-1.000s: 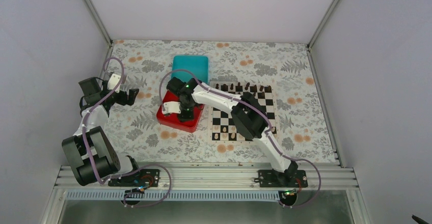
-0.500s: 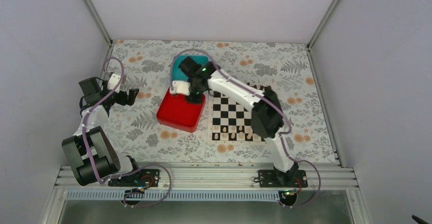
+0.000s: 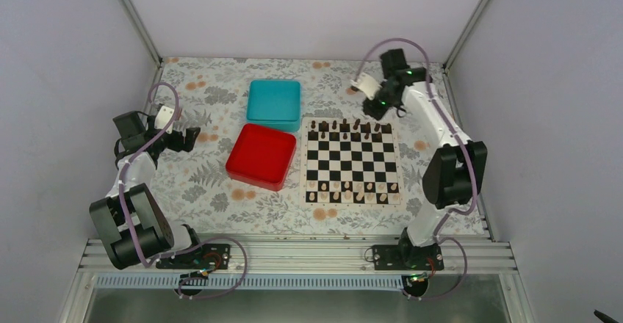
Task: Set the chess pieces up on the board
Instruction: Place the chess piece on the chessboard.
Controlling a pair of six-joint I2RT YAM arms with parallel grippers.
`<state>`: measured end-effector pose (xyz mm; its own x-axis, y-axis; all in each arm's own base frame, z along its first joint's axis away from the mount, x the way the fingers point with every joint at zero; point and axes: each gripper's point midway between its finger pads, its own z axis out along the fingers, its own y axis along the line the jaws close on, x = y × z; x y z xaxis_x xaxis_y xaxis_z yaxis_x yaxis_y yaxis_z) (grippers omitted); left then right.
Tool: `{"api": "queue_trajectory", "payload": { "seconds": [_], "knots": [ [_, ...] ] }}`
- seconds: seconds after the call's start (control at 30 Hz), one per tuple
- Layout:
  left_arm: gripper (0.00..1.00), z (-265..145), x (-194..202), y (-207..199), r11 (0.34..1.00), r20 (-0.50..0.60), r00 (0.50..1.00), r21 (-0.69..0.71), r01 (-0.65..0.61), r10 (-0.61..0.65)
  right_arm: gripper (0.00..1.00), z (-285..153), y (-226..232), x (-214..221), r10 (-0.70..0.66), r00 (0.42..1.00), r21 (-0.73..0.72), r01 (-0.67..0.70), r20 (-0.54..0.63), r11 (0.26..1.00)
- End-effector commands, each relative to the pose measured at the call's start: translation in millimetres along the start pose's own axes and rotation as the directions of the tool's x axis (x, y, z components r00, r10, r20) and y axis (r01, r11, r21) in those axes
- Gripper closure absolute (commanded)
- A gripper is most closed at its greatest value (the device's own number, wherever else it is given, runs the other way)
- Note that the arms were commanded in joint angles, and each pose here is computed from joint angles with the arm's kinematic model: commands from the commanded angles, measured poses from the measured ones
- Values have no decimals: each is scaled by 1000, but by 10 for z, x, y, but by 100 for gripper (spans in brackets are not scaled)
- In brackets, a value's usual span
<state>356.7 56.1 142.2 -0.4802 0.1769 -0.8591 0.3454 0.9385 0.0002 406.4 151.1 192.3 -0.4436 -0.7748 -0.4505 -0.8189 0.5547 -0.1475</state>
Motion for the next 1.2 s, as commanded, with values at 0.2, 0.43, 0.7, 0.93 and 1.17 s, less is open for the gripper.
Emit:
{"api": "queue_trajectory", "payload": {
  "seconds": [0.2, 0.43, 0.7, 0.93, 1.17],
  "knots": [
    [0, -63, -160, -5, 1000, 45, 999, 9, -29, 29, 95, 233, -400, 1178, 218, 974, 19, -217, -61, 976],
    [0, -62, -151, -1, 1000, 43, 999, 5, -29, 29, 93, 497, -555, 1480, 284, 956, 27, -283, -69, 959],
    [0, -53, -134, 4, 1000, 39, 999, 5, -26, 26, 94, 771, -564, 1640, 314, 945, 0, -316, -90, 949],
    [0, -40, -121, 7, 1000, 35, 999, 8, -23, 23, 94, 899, -565, 1683, 320, 942, -15, -323, -100, 946],
    [0, -37, -119, 10, 1000, 34, 999, 8, -24, 23, 94, 991, -565, 1735, 324, 939, -20, -328, -116, 944]
  ]
}}
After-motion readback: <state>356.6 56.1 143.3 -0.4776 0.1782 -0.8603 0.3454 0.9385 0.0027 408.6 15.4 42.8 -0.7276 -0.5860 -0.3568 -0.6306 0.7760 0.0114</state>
